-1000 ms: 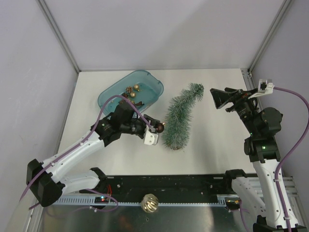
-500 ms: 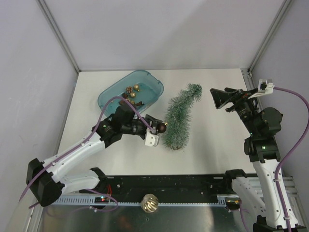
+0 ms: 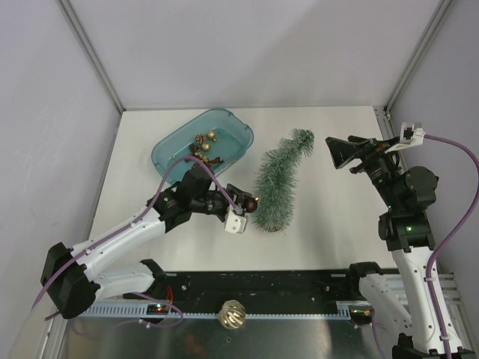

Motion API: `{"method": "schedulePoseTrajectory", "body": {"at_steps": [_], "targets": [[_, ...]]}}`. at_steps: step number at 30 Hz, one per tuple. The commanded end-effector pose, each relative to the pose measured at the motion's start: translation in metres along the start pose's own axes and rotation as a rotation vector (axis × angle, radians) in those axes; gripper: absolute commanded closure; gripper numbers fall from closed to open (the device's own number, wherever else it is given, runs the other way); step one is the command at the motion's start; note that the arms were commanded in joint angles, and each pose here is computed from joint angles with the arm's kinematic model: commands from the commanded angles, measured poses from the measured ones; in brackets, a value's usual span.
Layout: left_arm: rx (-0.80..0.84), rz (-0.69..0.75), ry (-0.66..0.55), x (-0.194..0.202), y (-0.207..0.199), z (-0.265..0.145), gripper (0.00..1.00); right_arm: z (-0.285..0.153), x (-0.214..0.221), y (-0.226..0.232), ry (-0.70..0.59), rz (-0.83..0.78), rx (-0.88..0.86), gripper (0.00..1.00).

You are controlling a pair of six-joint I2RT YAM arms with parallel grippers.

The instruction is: Decorate the small christmas tree

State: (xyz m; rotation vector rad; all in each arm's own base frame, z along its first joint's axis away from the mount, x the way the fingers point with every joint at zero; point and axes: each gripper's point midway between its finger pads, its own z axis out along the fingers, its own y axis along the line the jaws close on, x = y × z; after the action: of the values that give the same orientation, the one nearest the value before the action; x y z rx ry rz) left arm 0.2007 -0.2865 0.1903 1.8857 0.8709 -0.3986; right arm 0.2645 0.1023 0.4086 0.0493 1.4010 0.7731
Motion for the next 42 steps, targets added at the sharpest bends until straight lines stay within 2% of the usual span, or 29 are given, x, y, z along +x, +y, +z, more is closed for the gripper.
{"method": "schedulePoseTrajectory", "body": {"at_steps": [1,10,20,37,39,42], "targets": [[-0.045,0.062,-0.022,-0.006,0.011,0.002,0.8,-0.002,-0.008,0.007,-0.029,-0.018,-0.026,0.01],[-0.087,0.074,-0.039,-0.008,0.018,0.005,0.52,-0.002,-0.009,0.008,-0.031,-0.02,-0.026,0.01],[-0.1,0.067,-0.035,-0.008,0.018,0.002,0.3,-0.002,-0.01,0.008,-0.035,-0.021,-0.027,0.01],[-0.117,0.042,-0.014,-0.005,0.016,-0.002,0.25,-0.001,-0.011,0.009,-0.038,-0.015,-0.033,0.01],[-0.128,0.022,0.001,-0.003,0.018,-0.004,0.25,-0.002,-0.011,0.01,-0.04,-0.017,-0.034,0.01],[-0.19,-0.091,0.038,0.006,0.028,-0.011,0.24,-0.002,-0.011,0.009,-0.042,-0.02,-0.031,0.01]]}}
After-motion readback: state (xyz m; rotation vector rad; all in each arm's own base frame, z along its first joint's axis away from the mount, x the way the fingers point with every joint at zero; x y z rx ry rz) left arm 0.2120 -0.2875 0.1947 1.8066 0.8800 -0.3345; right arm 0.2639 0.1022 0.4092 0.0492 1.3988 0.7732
